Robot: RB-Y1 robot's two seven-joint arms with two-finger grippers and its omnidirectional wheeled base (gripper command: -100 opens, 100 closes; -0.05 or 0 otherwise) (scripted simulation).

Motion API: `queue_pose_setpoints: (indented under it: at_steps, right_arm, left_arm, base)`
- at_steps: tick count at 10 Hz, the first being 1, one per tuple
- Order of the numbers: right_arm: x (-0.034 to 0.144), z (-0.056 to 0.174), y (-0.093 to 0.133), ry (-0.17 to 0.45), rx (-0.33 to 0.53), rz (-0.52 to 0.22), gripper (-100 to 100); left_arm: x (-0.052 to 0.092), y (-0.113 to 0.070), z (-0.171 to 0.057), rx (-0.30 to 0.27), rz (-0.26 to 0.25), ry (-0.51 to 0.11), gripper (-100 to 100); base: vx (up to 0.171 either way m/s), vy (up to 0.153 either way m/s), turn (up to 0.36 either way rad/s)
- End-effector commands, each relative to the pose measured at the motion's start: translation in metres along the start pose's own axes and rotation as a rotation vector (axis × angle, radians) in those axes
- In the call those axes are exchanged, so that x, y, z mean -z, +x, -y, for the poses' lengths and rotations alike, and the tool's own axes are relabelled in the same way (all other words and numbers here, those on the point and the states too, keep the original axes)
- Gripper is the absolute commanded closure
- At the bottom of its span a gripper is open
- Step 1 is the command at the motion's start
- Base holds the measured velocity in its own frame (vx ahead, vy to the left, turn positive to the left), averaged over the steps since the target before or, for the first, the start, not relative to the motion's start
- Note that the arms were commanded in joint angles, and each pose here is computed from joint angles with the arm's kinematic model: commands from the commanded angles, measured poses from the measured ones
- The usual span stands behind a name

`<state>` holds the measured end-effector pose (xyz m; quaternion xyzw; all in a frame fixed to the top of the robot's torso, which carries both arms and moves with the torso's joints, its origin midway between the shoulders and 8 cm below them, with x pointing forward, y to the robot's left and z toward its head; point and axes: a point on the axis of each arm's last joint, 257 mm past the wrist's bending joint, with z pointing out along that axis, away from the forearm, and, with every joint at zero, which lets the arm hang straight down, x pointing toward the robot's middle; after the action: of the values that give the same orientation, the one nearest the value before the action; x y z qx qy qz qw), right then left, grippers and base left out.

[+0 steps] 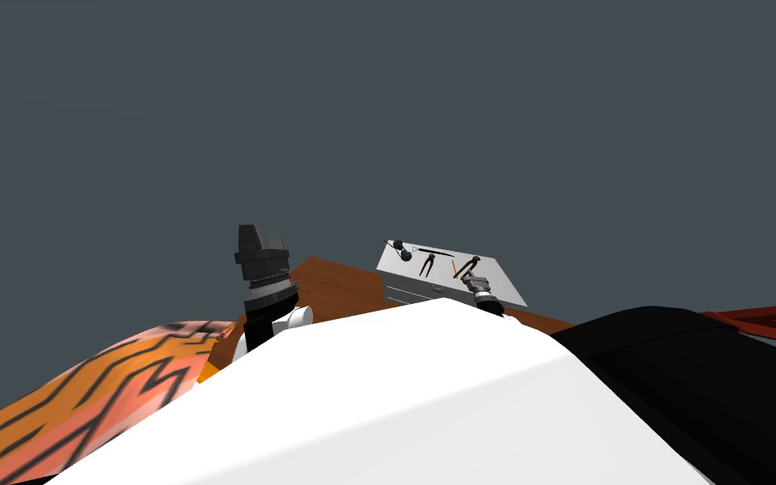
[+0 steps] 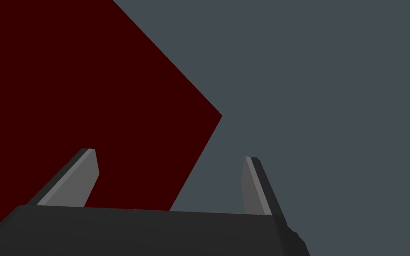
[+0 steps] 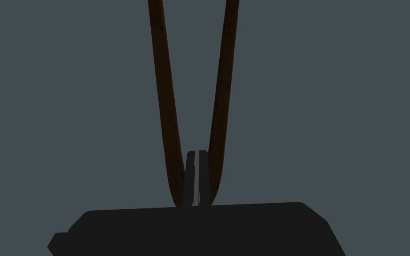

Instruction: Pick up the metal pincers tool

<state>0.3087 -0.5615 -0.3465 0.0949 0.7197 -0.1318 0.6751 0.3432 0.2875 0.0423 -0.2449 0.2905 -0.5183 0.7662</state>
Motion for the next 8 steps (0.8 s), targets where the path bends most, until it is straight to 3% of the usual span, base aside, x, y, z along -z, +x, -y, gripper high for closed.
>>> queue_pose_setpoints:
  at_steps: [1,2,4,8]
  right_arm:
    - [0.000,0.000,0.000,0.000,0.000,0.000,100]
    - [0.000,0.000,0.000,0.000,0.000,0.000,100]
    - [0.003,-0.007,0.003,0.009,-0.009,0.013,-100]
    - [0.010,-0.024,0.010,0.035,-0.035,0.043,-100]
  left_arm:
    - [0.000,0.000,0.000,0.000,0.000,0.000,0]
    - [0.000,0.000,0.000,0.000,0.000,0.000,0]
    - [0.000,0.000,0.000,0.000,0.000,0.000,0]
    - [0.000,0.000,0.000,0.000,0.000,0.000,0]
  base:
    - [0.000,0.000,0.000]
    - [0.000,0.000,0.000]
    - [0.008,-0.010,-0.032]
    - [0.039,-0.031,-0.058]
